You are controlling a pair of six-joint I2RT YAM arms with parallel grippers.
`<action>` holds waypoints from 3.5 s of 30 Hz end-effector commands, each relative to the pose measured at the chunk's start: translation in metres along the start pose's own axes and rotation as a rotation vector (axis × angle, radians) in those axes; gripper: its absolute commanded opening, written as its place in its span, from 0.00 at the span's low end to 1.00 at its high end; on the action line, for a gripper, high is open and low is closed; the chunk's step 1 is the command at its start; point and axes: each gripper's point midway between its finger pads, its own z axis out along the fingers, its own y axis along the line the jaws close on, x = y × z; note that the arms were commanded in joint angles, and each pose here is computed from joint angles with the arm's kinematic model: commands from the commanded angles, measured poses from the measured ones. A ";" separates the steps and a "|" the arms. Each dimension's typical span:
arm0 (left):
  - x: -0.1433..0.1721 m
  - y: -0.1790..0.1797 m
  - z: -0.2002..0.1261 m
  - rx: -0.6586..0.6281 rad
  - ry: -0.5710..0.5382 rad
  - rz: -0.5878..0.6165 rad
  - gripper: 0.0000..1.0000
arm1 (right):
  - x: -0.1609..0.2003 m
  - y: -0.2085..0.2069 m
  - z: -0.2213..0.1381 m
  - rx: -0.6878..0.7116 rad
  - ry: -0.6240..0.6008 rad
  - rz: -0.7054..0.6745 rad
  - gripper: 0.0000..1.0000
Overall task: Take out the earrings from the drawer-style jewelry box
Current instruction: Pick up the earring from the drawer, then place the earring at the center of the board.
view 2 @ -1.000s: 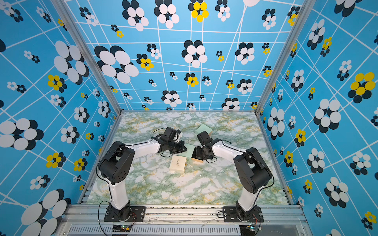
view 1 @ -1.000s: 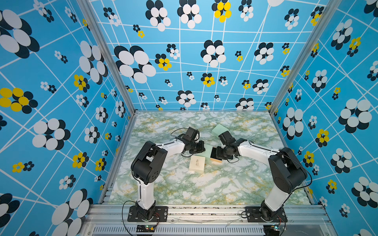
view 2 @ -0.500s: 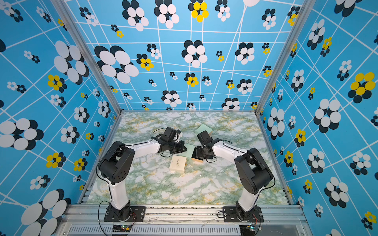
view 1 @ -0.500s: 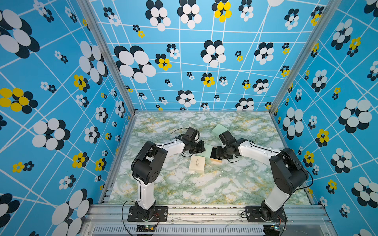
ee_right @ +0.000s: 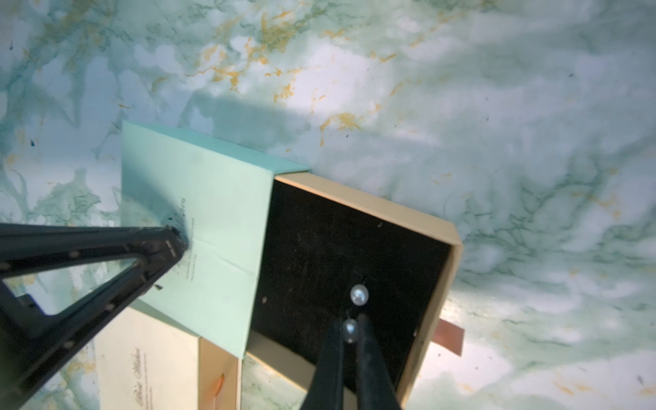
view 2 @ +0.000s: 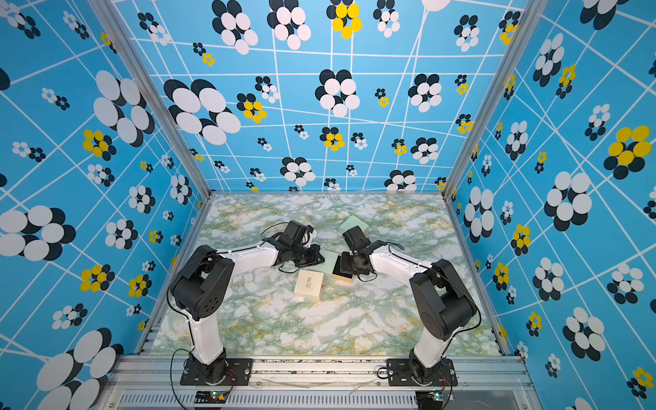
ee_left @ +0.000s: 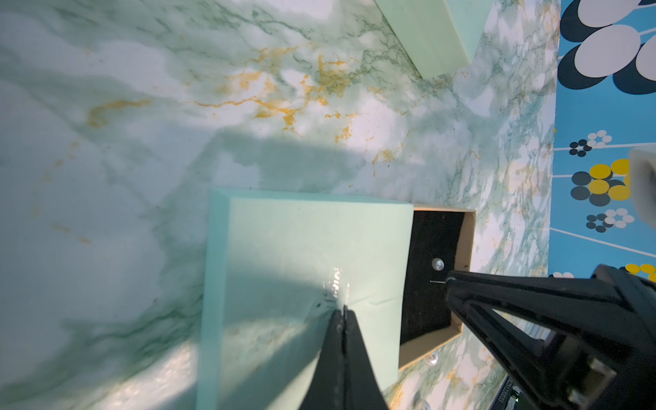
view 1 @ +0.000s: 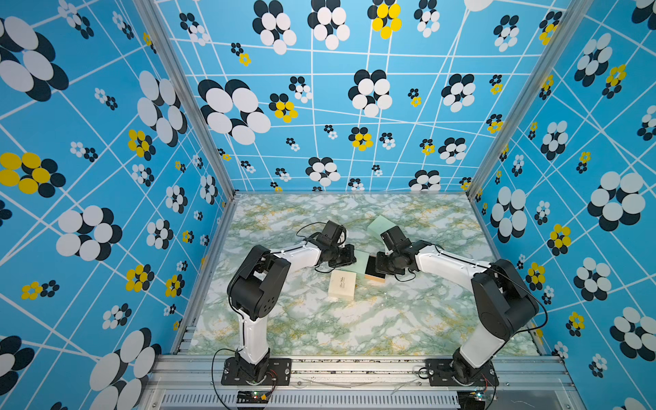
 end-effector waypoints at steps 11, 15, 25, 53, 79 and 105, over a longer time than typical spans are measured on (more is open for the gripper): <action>0.015 0.010 -0.004 -0.037 0.041 -0.031 0.00 | -0.008 -0.007 -0.036 -0.064 -0.088 0.064 0.01; 0.015 0.009 -0.004 -0.032 0.039 -0.030 0.00 | -0.001 -0.028 -0.042 -0.039 -0.088 0.097 0.01; 0.013 0.006 -0.006 -0.018 0.034 -0.023 0.00 | 0.027 -0.056 -0.024 -0.029 -0.013 0.174 0.01; 0.014 0.010 -0.005 -0.033 0.039 -0.027 0.00 | 0.031 -0.057 0.011 -0.125 0.040 0.274 0.03; 0.012 0.008 -0.005 -0.033 0.042 -0.022 0.00 | 0.032 -0.059 0.009 -0.129 0.046 0.278 0.24; 0.013 0.009 -0.005 -0.038 0.043 -0.025 0.00 | -0.025 -0.035 -0.054 -0.112 -0.082 0.092 0.27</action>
